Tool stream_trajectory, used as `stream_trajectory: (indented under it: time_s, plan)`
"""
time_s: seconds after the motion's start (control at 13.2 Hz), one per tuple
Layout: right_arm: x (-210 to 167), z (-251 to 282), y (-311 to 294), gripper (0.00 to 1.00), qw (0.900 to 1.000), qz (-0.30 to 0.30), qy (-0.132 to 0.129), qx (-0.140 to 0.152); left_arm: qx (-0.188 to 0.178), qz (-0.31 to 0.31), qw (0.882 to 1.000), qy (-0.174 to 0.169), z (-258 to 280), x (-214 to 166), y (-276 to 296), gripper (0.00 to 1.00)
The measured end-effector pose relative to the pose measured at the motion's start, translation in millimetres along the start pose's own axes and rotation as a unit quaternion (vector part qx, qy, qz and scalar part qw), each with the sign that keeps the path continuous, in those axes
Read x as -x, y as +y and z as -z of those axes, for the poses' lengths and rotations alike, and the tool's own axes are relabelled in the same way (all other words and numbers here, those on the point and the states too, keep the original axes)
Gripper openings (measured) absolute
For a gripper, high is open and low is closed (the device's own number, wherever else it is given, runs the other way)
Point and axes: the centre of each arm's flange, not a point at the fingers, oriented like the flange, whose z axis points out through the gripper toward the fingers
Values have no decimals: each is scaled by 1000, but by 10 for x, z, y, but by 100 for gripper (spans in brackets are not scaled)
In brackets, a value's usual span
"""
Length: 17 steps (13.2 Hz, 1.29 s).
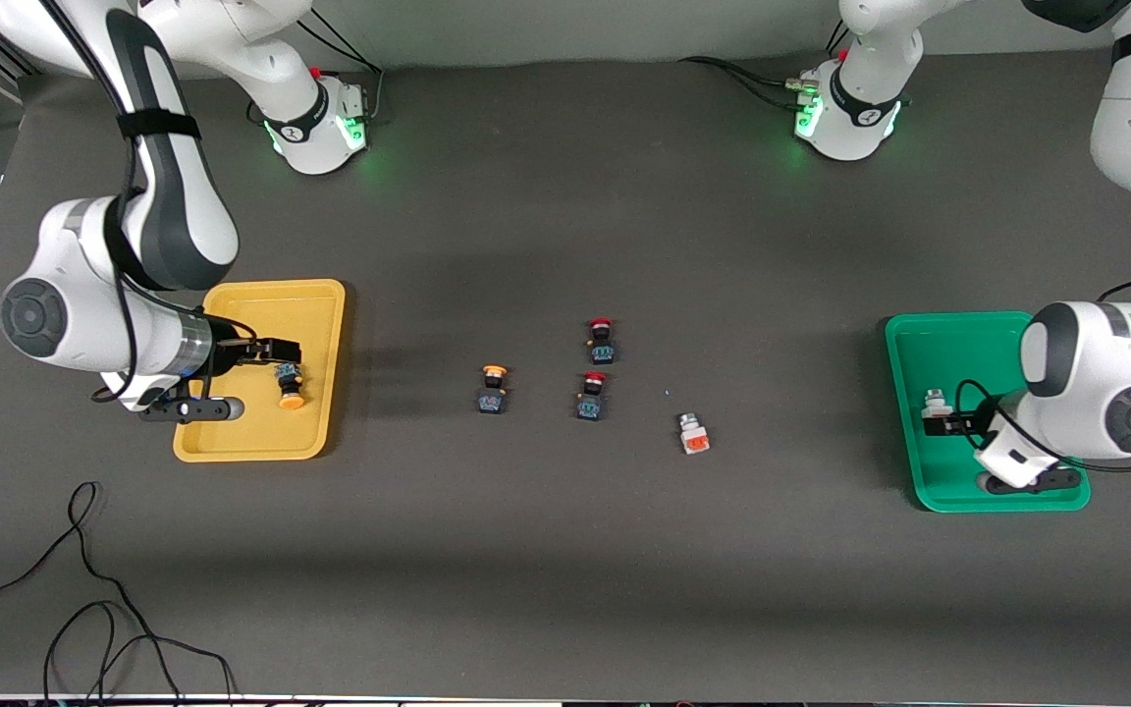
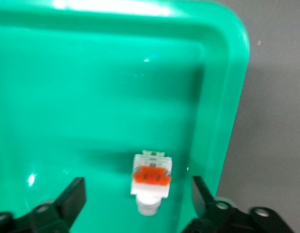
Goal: Place green and yellow buttons in trays
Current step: 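Lower both grippers onto another yellow button and white button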
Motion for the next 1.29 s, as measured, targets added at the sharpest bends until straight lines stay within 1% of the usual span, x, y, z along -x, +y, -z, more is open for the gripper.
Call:
stream_trajectory:
  time_s: [0.08,0.23,0.3,0.38,0.45,0.61,0.68,0.83,0.91,1.06,1.29]
  plan:
    - [12,79,-229,100,1000,-13,5,-10,-7,5,1000,-3,311,14,-43,100]
    - [50,85,-767,100,999,-40,10,-15,-16,12,1000,2,1157,97,-48,100]
    - [56,30,-1051,100,998,-52,10,-16,-16,12,1000,12,1562,157,-7,100]
    - [45,-43,-1307,100,998,-62,9,-14,-15,8,1000,24,1850,205,61,100]
    - [13,-135,-1554,100,997,-71,10,-11,-12,1,999,37,2029,232,158,100]
    - [-79,-342,-1896,100,996,-85,11,-14,-3,-20,999,46,2111,244,410,100]
    - [-121,-469,-2018,100,996,-87,13,-18,5,-32,998,49,2109,244,572,100]
    - [-170,-782,-2201,100,996,-86,19,-13,29,-48,997,54,2054,232,985,100]
    - [-191,-938,-2272,100,996,-84,24,-9,35,-44,997,54,2004,239,1251,100]
    - [-232,-1266,-2385,100,996,-81,35,2,41,-15,998,48,1879,328,1908,100]
    - [-303,-1792,-2470,100,995,-79,53,14,45,40,997,43,1729,677,3023,100]
